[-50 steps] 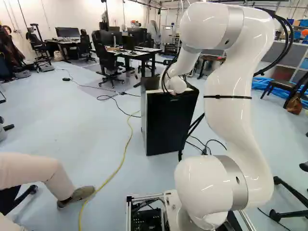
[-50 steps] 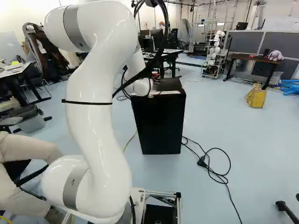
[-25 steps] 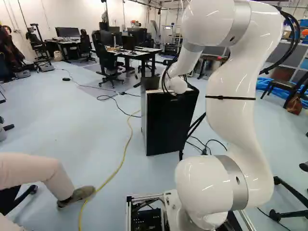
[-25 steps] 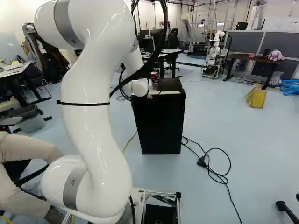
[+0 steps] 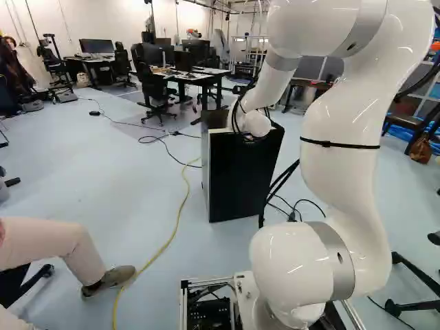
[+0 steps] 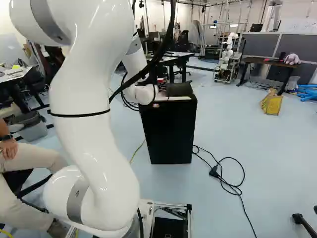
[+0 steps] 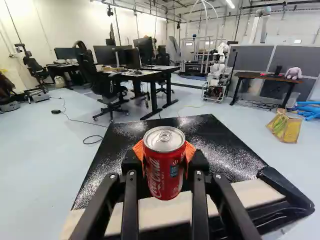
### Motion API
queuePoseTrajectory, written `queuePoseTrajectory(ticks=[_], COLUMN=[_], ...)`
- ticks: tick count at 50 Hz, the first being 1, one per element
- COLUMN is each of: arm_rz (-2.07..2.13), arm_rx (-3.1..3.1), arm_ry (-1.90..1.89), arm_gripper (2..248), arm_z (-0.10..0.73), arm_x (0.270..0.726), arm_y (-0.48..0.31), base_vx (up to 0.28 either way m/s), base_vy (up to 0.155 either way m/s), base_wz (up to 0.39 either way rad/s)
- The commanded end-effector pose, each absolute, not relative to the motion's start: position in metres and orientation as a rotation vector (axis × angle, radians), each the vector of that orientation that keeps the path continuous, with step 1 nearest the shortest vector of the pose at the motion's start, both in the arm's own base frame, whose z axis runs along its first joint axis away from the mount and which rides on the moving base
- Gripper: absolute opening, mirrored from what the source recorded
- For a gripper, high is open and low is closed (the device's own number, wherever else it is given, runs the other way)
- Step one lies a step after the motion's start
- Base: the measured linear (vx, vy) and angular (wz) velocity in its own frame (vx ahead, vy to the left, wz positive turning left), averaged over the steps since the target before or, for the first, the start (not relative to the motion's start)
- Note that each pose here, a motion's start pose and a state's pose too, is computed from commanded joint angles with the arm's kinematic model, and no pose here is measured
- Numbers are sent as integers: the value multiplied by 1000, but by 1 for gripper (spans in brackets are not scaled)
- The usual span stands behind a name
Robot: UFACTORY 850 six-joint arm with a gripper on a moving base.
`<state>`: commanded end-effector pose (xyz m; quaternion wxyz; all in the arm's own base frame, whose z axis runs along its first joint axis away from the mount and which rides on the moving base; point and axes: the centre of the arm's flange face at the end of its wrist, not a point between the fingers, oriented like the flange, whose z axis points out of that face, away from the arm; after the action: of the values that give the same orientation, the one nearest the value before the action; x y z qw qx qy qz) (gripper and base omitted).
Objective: Grab a drink from the fridge
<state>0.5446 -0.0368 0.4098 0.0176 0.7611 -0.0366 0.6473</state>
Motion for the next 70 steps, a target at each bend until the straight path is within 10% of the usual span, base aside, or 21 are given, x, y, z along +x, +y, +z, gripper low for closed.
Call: queuePoseTrajectory(ticks=[70], arm_rz=[1863], arm_rx=[2521], arm_ry=[-24], arm_gripper=[97], arm_z=[385], arm_x=[325], arm_y=[-4], base_vx=[0], base_vy=[0], base_wz=[0])
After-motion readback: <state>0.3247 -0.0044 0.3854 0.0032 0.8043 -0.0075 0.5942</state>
